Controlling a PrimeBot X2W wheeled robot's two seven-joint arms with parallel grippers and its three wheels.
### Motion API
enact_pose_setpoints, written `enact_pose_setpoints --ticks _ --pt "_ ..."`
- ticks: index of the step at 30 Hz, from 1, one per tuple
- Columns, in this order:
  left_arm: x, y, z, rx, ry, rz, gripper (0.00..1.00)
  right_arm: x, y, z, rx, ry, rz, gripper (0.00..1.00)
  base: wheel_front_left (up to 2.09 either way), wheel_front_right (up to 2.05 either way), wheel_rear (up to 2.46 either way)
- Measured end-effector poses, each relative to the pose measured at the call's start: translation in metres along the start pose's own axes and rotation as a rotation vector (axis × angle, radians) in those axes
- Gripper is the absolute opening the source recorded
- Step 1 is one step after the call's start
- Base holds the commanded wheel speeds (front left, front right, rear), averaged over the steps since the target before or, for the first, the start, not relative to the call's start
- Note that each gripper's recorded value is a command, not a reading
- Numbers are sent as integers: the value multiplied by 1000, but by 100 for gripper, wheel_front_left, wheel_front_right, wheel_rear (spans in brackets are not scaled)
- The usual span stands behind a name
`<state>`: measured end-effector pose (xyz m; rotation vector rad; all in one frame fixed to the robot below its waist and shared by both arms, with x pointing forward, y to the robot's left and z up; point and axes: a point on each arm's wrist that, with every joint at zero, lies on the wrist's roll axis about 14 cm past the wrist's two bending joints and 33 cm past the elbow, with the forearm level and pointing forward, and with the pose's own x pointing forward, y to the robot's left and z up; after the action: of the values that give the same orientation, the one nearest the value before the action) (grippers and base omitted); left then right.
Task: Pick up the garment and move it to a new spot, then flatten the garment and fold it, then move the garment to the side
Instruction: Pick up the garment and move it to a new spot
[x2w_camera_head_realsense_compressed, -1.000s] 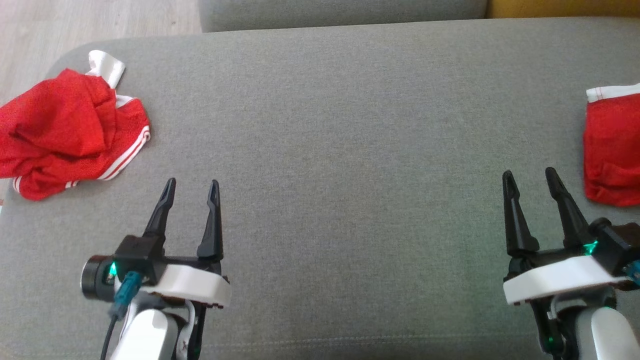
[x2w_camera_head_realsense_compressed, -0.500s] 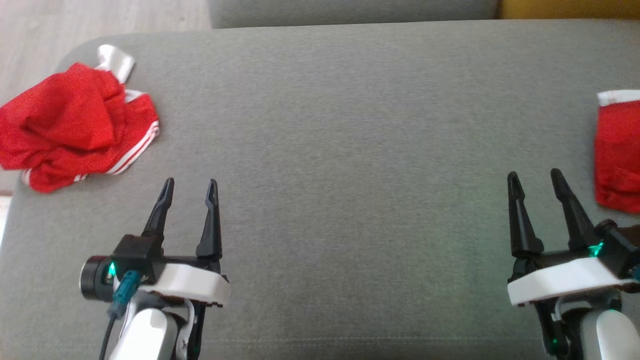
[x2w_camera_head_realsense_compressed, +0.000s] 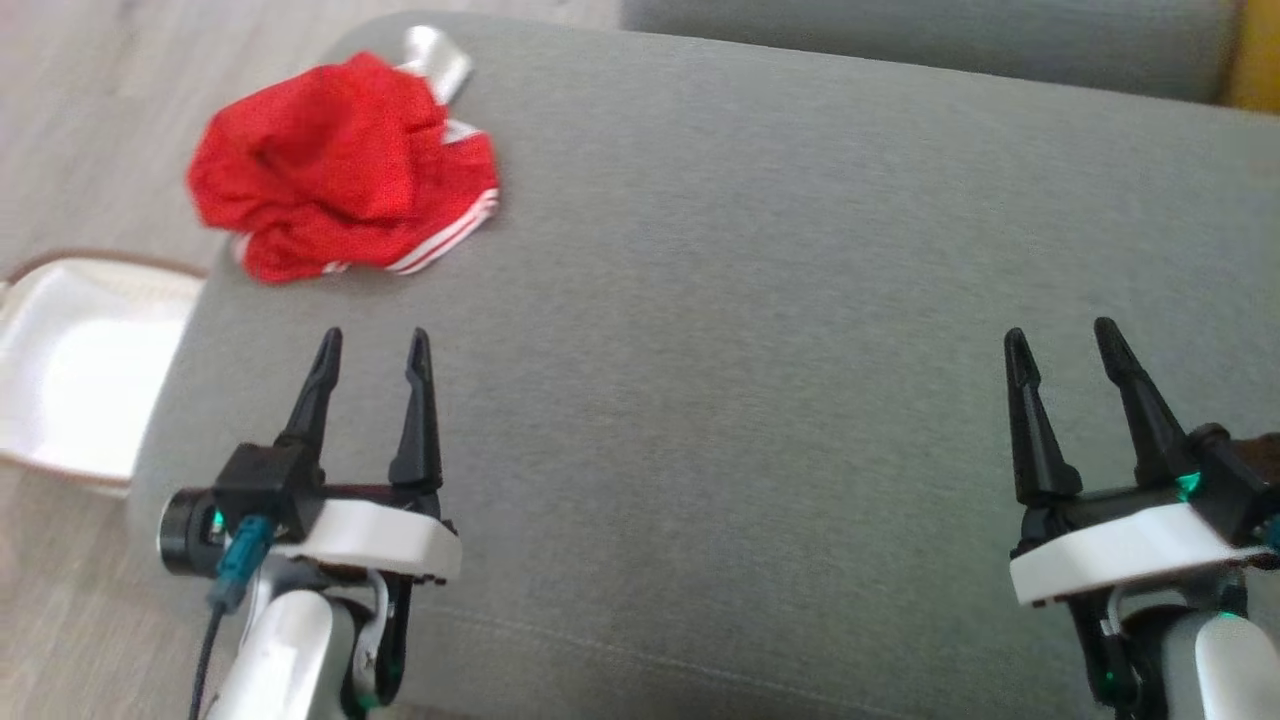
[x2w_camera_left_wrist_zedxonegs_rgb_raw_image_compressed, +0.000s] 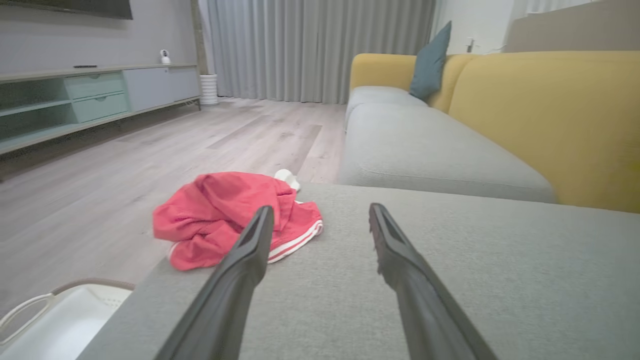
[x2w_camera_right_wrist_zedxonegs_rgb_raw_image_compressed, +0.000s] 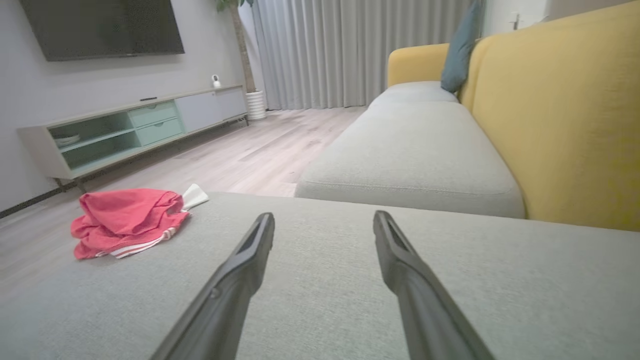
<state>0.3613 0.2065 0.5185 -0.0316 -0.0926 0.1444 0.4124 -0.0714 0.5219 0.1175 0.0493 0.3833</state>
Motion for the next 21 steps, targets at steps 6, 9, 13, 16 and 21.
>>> enact_pose_setpoints --ticks 6,9,13,16,21 --pt "-13 32 11 15 -27 96 100 14 29 -2 1 8 92 100 0 0 0" --pt "-17 43 12 17 -28 129 100 17 37 -4 0 18 116 100 0 0 0" --pt "-18 44 6 21 -9 136 100 19 37 -6 1 28 118 100 0 0 0" --pt "-13 47 4 18 -3 147 100 21 34 -9 4 39 115 100 0 0 0" --pt "9 43 -14 2 44 124 100 30 22 -15 -4 60 103 100 0 0 0"
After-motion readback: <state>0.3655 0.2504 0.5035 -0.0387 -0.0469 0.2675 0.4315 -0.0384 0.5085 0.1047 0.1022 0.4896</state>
